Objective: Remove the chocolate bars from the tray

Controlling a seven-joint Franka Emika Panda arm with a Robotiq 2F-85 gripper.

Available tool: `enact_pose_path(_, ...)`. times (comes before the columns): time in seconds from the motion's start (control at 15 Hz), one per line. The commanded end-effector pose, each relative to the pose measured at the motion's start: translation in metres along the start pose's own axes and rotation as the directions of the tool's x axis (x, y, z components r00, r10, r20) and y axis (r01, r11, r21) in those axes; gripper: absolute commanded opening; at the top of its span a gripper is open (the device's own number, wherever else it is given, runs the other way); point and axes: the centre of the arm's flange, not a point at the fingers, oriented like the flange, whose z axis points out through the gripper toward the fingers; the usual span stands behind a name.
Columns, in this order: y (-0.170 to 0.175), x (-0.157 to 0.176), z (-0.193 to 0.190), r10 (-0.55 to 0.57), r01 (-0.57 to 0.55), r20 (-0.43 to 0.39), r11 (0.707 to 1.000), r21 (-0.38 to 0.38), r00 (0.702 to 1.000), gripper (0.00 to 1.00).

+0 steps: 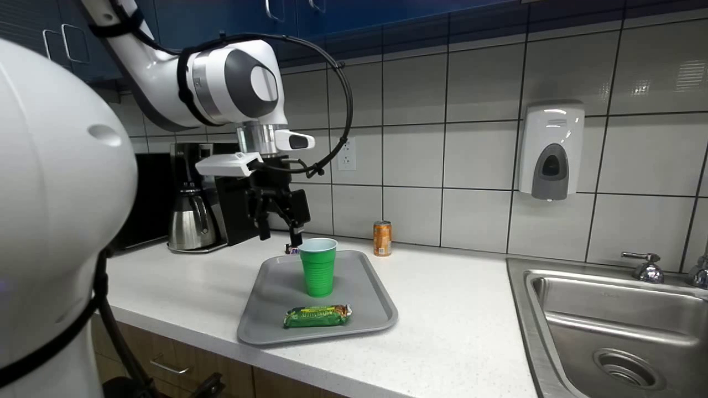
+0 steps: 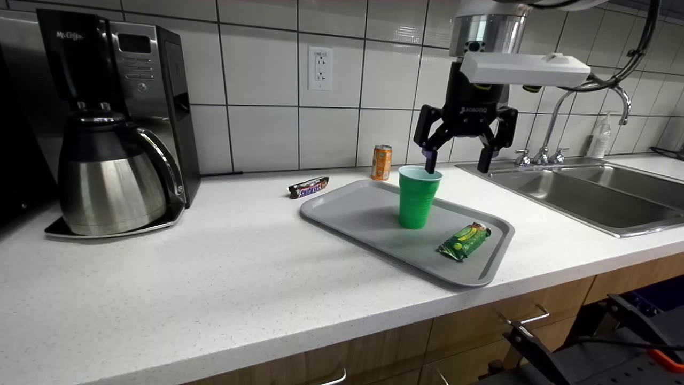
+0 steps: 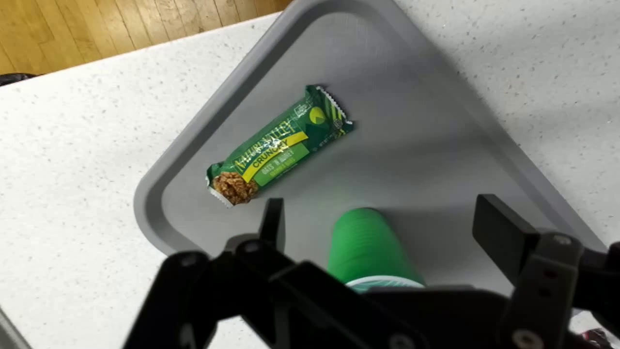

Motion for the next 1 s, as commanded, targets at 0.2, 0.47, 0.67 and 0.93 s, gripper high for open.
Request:
enact_pose_path(0.2,0.020,-0.006,0.009,0.105,-0.111,-0.079,0.990,-0.083,0.991,1.00)
enact_pose_path(0.47,0.023,-0.007,0.016,0.172,-0.184,-0.107,0.976,-0.119,0.979,1.00)
enact_pose_path(0.67,0.020,-0.012,0.021,0.220,-0.238,-0.128,0.960,-0.150,0.967,1.00)
enact_pose_path(0.93,0.013,-0.015,0.029,0.275,-0.303,-0.159,0.934,-0.187,0.948,1.00)
